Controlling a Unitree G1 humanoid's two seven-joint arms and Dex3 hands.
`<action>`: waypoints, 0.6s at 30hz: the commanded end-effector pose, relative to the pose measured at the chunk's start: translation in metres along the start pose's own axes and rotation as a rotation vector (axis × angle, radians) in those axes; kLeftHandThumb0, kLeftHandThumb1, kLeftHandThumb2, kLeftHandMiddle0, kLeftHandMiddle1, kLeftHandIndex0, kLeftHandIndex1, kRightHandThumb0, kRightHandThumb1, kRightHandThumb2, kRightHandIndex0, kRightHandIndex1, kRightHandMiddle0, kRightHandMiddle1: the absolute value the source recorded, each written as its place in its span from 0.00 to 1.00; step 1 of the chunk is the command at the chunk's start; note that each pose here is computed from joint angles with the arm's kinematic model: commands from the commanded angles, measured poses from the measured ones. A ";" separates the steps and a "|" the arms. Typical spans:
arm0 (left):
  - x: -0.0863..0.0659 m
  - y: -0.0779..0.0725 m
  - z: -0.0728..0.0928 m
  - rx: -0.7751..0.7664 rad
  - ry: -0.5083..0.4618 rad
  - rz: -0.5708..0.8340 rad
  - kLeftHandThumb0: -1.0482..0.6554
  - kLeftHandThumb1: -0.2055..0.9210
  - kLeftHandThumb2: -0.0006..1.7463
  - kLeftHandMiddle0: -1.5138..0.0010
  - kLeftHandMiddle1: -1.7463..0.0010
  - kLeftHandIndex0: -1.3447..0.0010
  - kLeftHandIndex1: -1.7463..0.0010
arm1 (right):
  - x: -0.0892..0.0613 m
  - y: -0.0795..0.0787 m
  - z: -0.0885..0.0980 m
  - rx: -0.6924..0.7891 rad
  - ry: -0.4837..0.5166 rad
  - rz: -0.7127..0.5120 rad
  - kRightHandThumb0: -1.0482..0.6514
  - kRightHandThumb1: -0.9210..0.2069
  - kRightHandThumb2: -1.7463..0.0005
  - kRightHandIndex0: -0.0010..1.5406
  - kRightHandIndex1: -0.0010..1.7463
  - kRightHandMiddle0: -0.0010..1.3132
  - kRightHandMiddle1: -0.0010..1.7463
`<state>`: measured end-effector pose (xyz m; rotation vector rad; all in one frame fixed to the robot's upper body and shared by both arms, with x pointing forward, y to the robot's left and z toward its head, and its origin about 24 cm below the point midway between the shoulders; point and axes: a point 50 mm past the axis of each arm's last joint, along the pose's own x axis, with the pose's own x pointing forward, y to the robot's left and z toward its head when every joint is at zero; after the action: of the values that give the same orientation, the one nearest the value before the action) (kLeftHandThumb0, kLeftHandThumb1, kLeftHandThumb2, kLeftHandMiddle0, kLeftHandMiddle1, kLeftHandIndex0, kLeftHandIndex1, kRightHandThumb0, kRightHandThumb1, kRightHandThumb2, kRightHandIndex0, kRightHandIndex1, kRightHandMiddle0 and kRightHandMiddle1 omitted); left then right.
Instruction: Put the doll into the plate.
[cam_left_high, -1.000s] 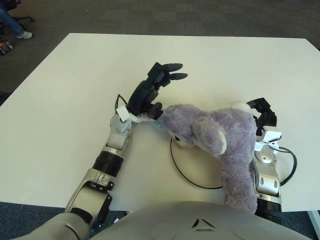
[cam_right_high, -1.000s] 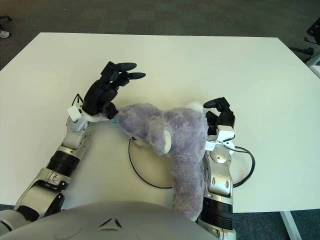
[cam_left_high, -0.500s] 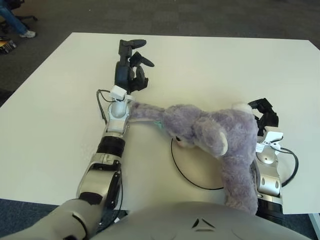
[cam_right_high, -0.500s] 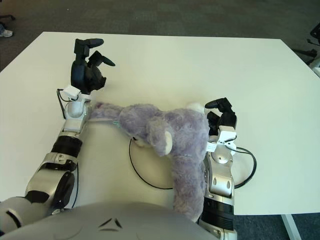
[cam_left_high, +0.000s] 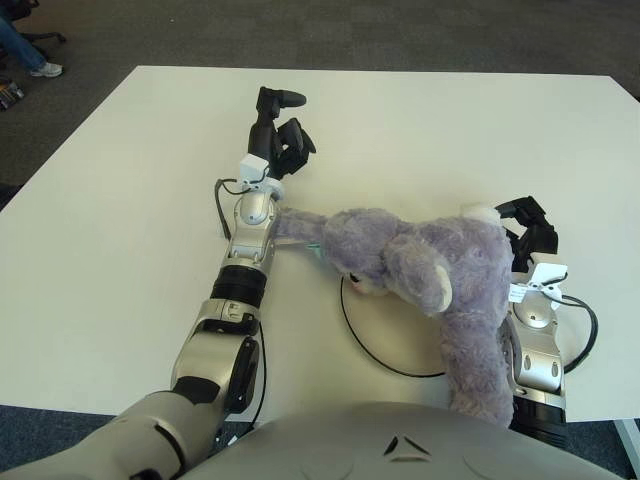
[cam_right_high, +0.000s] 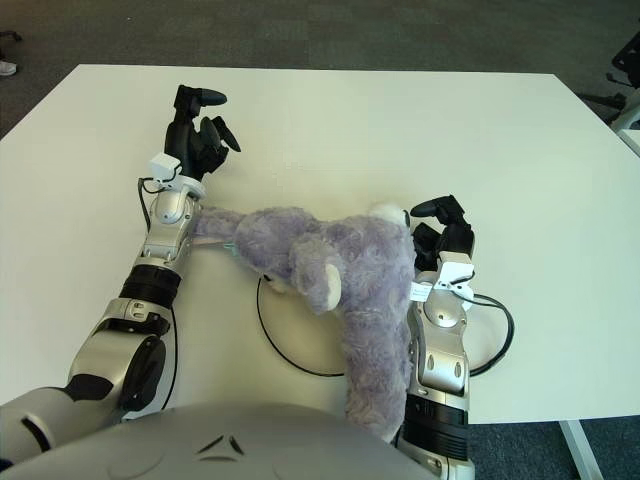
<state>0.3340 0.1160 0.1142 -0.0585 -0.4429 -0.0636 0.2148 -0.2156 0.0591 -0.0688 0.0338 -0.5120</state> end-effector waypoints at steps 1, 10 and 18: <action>0.001 0.003 -0.003 -0.003 0.030 0.035 0.39 0.82 0.47 0.30 0.00 0.76 0.00 | 0.000 -0.002 0.003 0.004 -0.014 0.001 0.35 0.44 0.32 0.73 1.00 0.40 1.00; 0.002 0.008 -0.013 -0.028 0.084 0.039 0.38 0.71 0.56 0.25 0.00 0.70 0.00 | -0.001 -0.003 0.003 0.005 -0.012 -0.005 0.35 0.45 0.31 0.73 1.00 0.41 1.00; -0.002 0.005 -0.023 -0.026 0.153 -0.010 0.37 0.66 0.60 0.24 0.00 0.67 0.00 | -0.001 -0.005 0.003 0.010 -0.012 -0.011 0.35 0.46 0.31 0.73 1.00 0.41 1.00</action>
<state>0.3396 0.1216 0.0935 -0.0807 -0.3147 -0.0516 0.2137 -0.2166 0.0589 -0.0700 0.0351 -0.5155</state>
